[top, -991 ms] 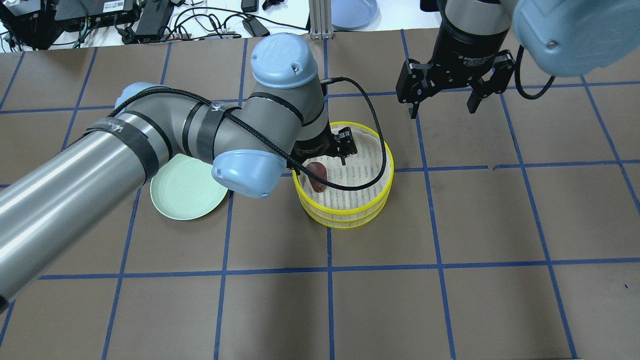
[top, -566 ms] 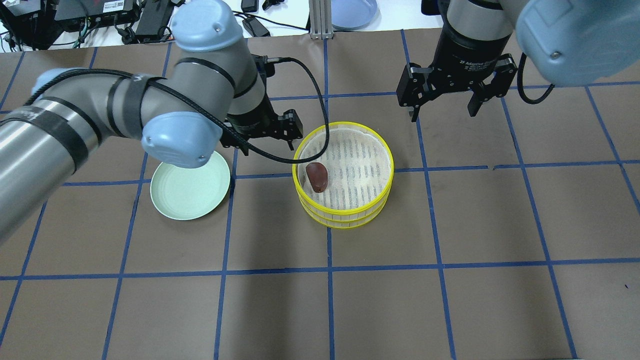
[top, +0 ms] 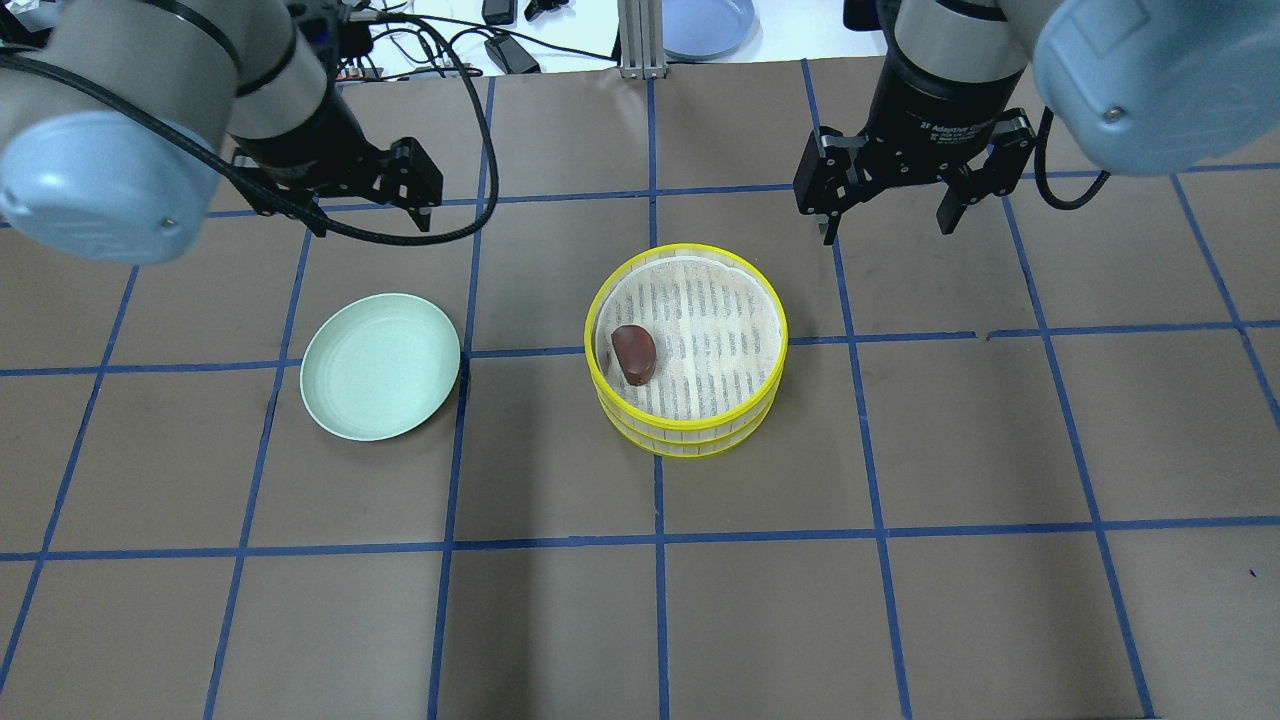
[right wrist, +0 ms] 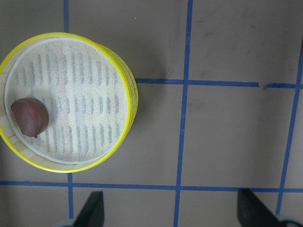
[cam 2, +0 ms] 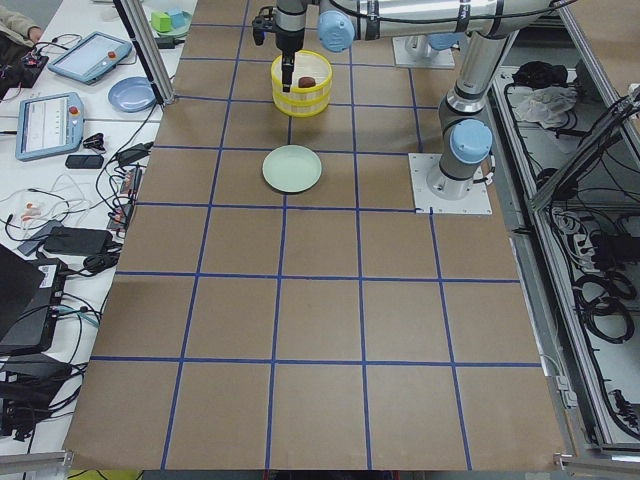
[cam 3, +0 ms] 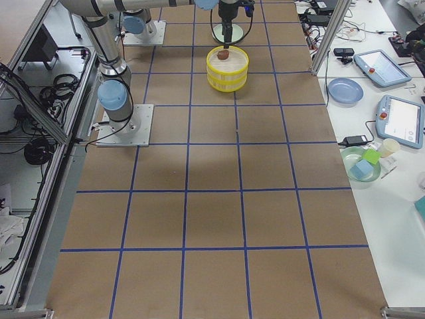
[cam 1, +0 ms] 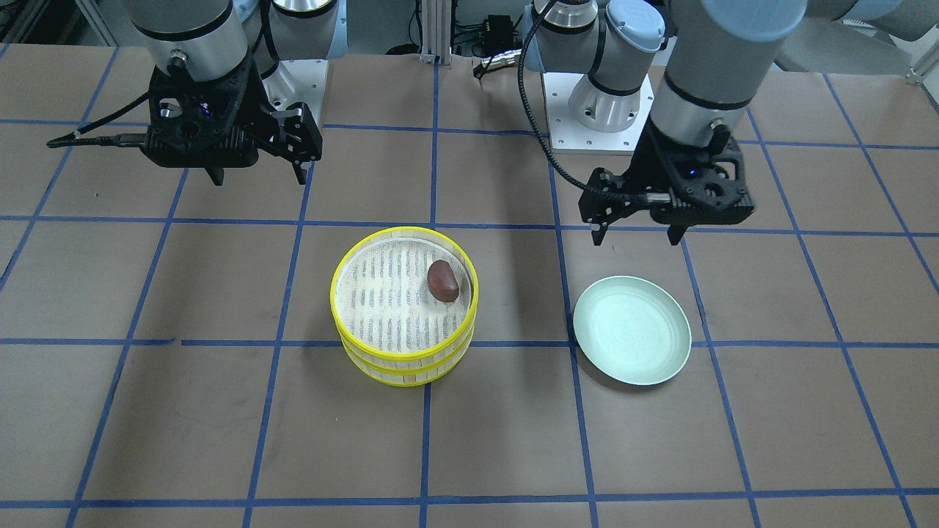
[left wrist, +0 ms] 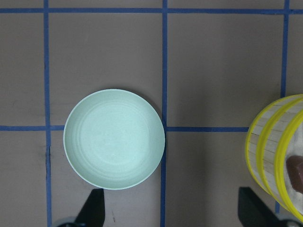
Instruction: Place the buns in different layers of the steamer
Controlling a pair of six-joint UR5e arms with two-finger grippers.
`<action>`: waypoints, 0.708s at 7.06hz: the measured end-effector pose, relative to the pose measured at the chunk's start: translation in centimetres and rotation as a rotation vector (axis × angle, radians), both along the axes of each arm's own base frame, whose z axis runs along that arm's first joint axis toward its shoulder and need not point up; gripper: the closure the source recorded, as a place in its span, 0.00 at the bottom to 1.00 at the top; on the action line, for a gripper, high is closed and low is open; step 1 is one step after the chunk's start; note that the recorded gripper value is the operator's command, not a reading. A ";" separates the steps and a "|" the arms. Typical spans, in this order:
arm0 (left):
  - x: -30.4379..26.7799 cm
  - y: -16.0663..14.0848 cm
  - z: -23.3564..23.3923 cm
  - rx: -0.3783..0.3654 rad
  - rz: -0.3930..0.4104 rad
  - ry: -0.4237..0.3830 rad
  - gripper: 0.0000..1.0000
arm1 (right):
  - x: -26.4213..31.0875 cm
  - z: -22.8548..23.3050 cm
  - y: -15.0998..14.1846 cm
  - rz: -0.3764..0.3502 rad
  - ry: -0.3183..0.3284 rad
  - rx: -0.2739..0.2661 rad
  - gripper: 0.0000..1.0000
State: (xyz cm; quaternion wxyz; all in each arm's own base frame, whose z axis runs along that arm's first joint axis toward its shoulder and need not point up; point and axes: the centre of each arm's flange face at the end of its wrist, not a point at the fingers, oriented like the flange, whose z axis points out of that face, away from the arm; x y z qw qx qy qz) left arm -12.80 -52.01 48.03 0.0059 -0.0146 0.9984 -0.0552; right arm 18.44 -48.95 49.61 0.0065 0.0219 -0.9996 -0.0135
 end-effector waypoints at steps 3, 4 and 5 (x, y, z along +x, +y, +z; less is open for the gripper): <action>0.8 0.3 3.5 -0.010 0.015 0.014 0.00 | 0.0 0.0 0.0 0.000 0.001 0.000 0.00; 0.6 0.3 3.5 -0.008 0.016 0.024 0.00 | 0.0 0.0 0.0 0.000 0.001 0.000 0.00; 0.7 0.2 3.3 -0.003 0.015 0.026 0.00 | 0.0 0.1 0.1 0.001 0.001 -0.001 0.00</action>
